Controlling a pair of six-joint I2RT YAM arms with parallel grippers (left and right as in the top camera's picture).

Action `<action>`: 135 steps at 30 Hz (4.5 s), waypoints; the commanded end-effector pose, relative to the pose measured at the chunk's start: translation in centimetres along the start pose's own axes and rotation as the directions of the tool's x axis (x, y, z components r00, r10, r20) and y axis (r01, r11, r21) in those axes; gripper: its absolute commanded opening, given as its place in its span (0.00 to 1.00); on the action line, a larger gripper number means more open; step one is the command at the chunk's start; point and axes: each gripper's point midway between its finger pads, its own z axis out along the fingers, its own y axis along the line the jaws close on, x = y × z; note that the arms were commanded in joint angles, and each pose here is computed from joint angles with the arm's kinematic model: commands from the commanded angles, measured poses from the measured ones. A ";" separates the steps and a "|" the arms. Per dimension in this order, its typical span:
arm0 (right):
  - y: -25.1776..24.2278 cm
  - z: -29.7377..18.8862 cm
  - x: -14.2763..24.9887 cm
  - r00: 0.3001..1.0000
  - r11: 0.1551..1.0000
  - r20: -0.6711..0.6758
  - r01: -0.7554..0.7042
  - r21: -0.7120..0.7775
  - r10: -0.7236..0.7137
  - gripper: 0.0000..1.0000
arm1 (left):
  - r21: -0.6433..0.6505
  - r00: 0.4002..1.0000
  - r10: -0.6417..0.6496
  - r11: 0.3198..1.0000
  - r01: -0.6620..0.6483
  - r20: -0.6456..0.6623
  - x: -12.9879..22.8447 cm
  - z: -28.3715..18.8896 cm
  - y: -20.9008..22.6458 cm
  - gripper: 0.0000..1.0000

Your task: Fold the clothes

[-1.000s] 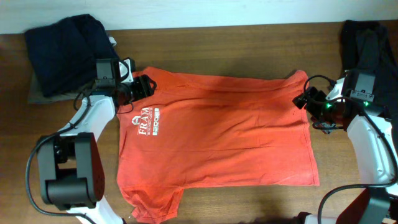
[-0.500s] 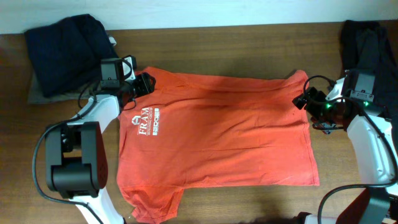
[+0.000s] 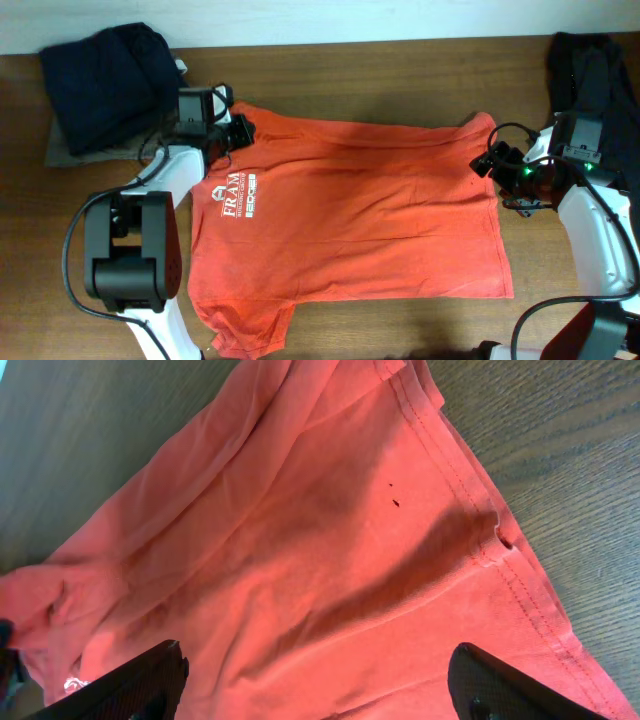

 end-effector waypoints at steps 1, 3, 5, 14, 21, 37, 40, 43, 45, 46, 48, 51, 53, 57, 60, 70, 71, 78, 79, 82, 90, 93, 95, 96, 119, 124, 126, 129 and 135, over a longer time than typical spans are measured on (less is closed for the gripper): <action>0.7 -0.3 -0.2 1.000 1.000 0.003 0.018 -0.018 -0.018 0.88 | 0.036 0.998 0.015 0.999 -0.018 0.067 -3.4 -0.5 -1.6 0.11; 0.7 -0.2 -0.1 1.000 1.000 0.002 0.017 -0.017 -0.017 0.88 | 0.042 0.995 0.023 0.999 -0.027 0.092 -4.2 -0.7 -2.0 0.11; 0.6 -0.1 -0.1 1.000 1.000 -0.002 0.016 -0.016 -0.016 0.88 | 0.050 0.992 0.032 0.998 -0.039 0.119 -4.9 -0.8 -2.2 0.10; 0.4 0.0 0.2 1.000 1.000 -0.019 0.009 -0.008 -0.009 0.88 | 0.004 0.986 0.039 0.999 -0.040 0.162 -5.8 -0.8 -1.5 0.30; 0.3 0.0 0.4 1.000 1.000 -0.024 0.007 -0.005 -0.007 0.88 | -0.203 1.000 -0.005 0.979 0.006 0.005 -1.7 -1.1 3.4 0.53; 0.2 0.0 0.4 1.000 1.000 -0.026 0.005 0.001 -0.005 0.89 | -0.088 0.994 0.092 0.991 -0.096 -0.052 0.9 2.7 0.5 0.23; -0.2 0.0 0.3 1.000 1.000 -0.019 0.004 0.021 -0.004 0.89 | -0.057 0.994 0.102 0.993 -0.104 -0.031 -0.1 2.7 -0.4 0.14; -0.2 0.0 0.3 1.000 1.000 -0.019 0.004 0.021 -0.004 0.89 | -0.014 0.993 0.115 0.993 -0.115 -0.001 -1.9 2.3 -2.0 0.08; -0.2 0.1 0.3 1.000 1.000 -0.020 0.004 0.022 -0.004 0.89 | -0.003 0.991 0.129 0.992 -0.129 0.040 -3.9 1.8 -3.1 0.04; -0.2 0.1 0.3 1.000 1.000 -0.020 0.004 0.022 -0.003 0.89 | 0.000 0.990 0.133 0.991 -0.133 0.053 -4.5 1.6 -3.4 0.04; -0.2 0.2 0.3 1.000 1.000 -0.023 0.002 0.023 -0.002 0.89 | 0.010 0.985 0.144 0.989 -0.145 0.090 -5.7 1.4 -4.0 0.04; -0.5 0.7 0.5 0.999 0.999 -0.040 -0.004 0.031 0.005 0.89 | 0.018 0.977 0.159 0.986 -0.163 0.145 -7.0 1.2 -4.5 0.04; -0.8 1.2 0.6 0.998 0.999 -0.054 -0.010 0.038 0.012 0.89 | 0.025 0.970 0.167 0.984 -0.174 0.178 -7.8 1.1 -4.8 0.04; -1.3 2.1 1.0 0.996 0.998 -0.085 -0.022 0.053 0.026 0.88 | 0.039 0.953 0.182 0.980 -0.197 0.242 -8.9 1.8 -5.0 0.04; -1.4 2.2 1.0 0.996 0.998 -0.087 -0.023 0.055 0.027 0.86 | 0.045 0.943 0.189 0.977 -0.209 0.275 -9.1 3.1 -4.7 0.04; -1.2 2.2 1.2 0.995 0.998 -0.094 -0.016 0.055 0.021 0.86 | -0.085 0.926 0.188 0.982 -0.169 0.328 -8.9 6.2 -0.8 0.04; -1.0 2.3 1.3 0.995 0.999 -0.097 -0.010 0.054 0.015 0.86 | -0.111 0.923 0.189 0.981 -0.160 0.337 -9.2 6.2 -0.4 0.05; 1.4 3.3 1.6 0.994 0.995 -0.070 0.092 0.045 -0.089 0.85 | -0.206 0.860 0.206 0.971 -0.120 0.467 -12.2 4.8 0.6 0.05; 1.8 3.5 0.9 0.993 0.992 -0.032 0.116 0.053 -0.115 0.79 | -0.203 0.855 0.207 0.972 -0.122 0.475 -12.4 4.7 0.5 0.05; 3.9 3.7 -1.3 0.981 0.984 0.080 0.174 0.022 -0.175 0.32 | -0.196 0.856 0.206 0.972 -0.126 0.474 -12.5 4.7 0.3 0.05; 7.6 4.5 -5.7 0.917 0.964 0.306 0.267 0.008 -0.257 0.05 | -0.203 0.866 0.204 0.971 -0.122 0.456 -12.0 5.0 0.6 0.04; 7.3 6.7 -6.1 0.919 0.963 0.297 0.269 0.008 -0.259 0.04 | -0.194 0.850 0.207 0.973 -0.126 0.485 -12.7 4.6 0.2 0.04; 7.0 8.3 -6.4 0.921 0.964 0.293 0.267 0.010 -0.258 0.04 | -0.184 0.842 0.197 0.976 -0.118 0.502 -13.0 4.5 0.0 0.04; 6.9 9.1 -6.7 0.919 0.963 0.297 0.269 0.008 -0.259 0.04 | -0.186 0.840 0.198 0.975 -0.118 0.506 -13.1 4.4 0.0 0.04; 8.0 11.1 -13.9 0.911 0.943 0.266 0.267 0.198 -0.314 0.04 | -0.216 0.899 0.188 0.970 -0.108 0.395 -10.4 5.8 1.1 0.04; 7.2 13.4 -13.3 0.924 0.944 0.227 0.267 0.195 -0.309 0.04 | -0.216 0.899 0.188 0.970 -0.108 0.394 -10.4 5.8 1.2 0.04; 6.8 14.4 -13.0 0.929 0.944 0.210 0.268 0.192 -0.306 0.04 | -0.216 0.900 0.188 0.970 -0.108 0.394 -10.4 5.8 1.2 0.04; 6.6 15.0 -13.0 0.929 0.944 0.209 0.268 0.193 -0.307 0.04 | -0.217 0.901 0.188 0.970 -0.108 0.390 -10.3 5.8 1.2 0.04; 6.8 15.2 -13.4 0.924 0.944 0.224 0.270 0.188 -0.309 0.04 | -0.215 0.902 0.188 0.971 -0.109 0.389 -10.2 5.9 1.2 0.04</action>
